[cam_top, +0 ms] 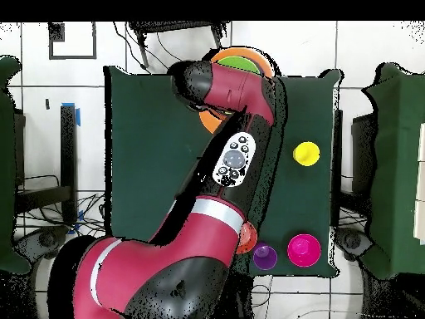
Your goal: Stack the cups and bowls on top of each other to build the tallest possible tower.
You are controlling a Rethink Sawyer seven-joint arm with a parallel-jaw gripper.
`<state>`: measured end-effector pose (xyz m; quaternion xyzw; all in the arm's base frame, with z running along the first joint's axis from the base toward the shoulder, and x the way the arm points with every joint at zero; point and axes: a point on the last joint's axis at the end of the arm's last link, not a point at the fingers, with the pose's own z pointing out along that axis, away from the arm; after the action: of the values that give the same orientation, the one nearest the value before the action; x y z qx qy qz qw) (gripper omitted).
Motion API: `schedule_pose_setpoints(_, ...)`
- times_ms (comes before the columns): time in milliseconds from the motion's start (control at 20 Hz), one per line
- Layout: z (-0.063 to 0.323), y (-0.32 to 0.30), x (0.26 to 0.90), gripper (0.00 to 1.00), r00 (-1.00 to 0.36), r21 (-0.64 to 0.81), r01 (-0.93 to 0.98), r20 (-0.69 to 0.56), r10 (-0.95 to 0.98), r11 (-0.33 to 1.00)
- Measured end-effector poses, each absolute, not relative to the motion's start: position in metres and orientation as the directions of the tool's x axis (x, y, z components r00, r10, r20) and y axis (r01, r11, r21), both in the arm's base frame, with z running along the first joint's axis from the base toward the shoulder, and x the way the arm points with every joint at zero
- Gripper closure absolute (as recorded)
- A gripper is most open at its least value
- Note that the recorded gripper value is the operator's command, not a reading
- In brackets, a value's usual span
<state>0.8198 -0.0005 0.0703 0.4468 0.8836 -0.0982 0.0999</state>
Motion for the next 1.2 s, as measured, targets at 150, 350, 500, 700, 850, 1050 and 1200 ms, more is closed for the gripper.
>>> schedule_pose_setpoints(150, 0.0701, -0.0005, 0.8196, 0.00, -0.581, -0.085, 0.809, -0.264, 0.770, 0.581)
schedule_pose_setpoints(350, 0.0702, -0.0006, 0.8201, 0.00, -0.580, -0.083, 0.809, -0.267, 0.769, 0.582)
schedule_pose_setpoints(500, 0.0700, -0.0007, 0.8201, 0.00, -0.580, -0.082, 0.809, -0.267, 0.769, 0.582)
schedule_pose_setpoints(700, 0.0687, -0.0013, 0.8186, 0.00, -0.579, -0.084, 0.810, -0.266, 0.770, 0.580)
schedule_pose_setpoints(850, 0.0676, -0.0020, 0.8177, 0.00, -0.578, -0.083, 0.811, -0.268, 0.770, 0.579)
schedule_pose_setpoints(1050, 0.0676, -0.0019, 0.8172, 0.00, -0.578, -0.082, 0.811, -0.271, 0.770, 0.580)
schedule_pose_setpoints(1200, 0.0674, -0.0014, 0.8168, 0.00, -0.578, -0.080, 0.811, -0.275, 0.769, 0.580)
